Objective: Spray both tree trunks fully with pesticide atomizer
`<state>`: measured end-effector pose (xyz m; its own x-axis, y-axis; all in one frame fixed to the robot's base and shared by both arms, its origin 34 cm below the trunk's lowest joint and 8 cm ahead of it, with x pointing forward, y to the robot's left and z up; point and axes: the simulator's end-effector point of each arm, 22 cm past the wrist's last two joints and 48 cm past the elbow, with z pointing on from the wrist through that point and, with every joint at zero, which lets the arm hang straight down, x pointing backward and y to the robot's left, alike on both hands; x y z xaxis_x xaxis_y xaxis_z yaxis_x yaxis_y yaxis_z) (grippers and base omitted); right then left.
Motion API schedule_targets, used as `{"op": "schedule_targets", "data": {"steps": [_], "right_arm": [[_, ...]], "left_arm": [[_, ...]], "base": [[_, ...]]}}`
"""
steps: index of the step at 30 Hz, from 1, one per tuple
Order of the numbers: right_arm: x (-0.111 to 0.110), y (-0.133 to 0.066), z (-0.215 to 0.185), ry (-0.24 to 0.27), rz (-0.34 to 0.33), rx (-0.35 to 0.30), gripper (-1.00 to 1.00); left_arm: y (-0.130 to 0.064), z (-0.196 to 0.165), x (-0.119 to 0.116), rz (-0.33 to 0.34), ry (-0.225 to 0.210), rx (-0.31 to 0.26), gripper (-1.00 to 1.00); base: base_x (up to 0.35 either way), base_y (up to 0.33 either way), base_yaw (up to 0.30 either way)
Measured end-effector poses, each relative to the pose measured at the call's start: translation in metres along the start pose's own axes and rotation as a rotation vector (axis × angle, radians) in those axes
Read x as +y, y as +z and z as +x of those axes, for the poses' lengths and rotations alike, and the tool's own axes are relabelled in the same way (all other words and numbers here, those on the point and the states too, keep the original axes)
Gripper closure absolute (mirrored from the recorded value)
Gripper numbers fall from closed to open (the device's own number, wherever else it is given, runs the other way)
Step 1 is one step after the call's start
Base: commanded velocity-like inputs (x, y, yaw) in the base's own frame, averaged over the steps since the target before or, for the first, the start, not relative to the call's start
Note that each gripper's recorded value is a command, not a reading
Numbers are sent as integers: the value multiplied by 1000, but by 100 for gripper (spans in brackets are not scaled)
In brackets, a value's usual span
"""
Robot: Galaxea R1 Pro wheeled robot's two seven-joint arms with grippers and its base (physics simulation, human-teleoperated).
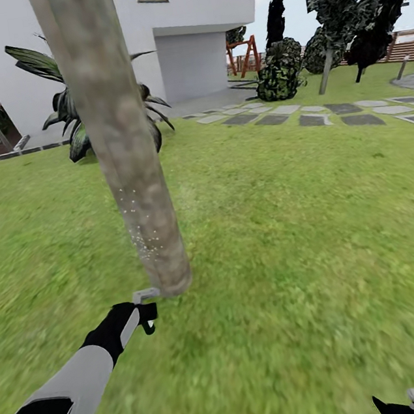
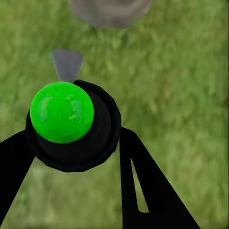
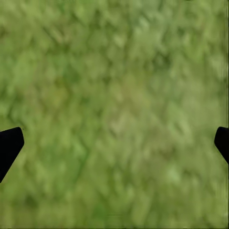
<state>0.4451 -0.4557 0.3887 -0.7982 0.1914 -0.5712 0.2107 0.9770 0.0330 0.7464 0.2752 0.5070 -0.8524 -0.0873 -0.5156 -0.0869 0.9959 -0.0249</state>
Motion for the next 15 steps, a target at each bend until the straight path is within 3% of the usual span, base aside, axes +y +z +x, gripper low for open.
{"op": "schedule_targets", "data": {"steps": [5, 15], "right_arm": [[0, 0, 0, 0, 0, 0, -100], [0, 0, 0, 0, 0, 0, -100]], "left_arm": [[0, 0, 0, 0, 0, 0, 100], [0, 0, 0, 0, 0, 0, 100]], "base": [[0, -276, 105], [0, -276, 268]]}}
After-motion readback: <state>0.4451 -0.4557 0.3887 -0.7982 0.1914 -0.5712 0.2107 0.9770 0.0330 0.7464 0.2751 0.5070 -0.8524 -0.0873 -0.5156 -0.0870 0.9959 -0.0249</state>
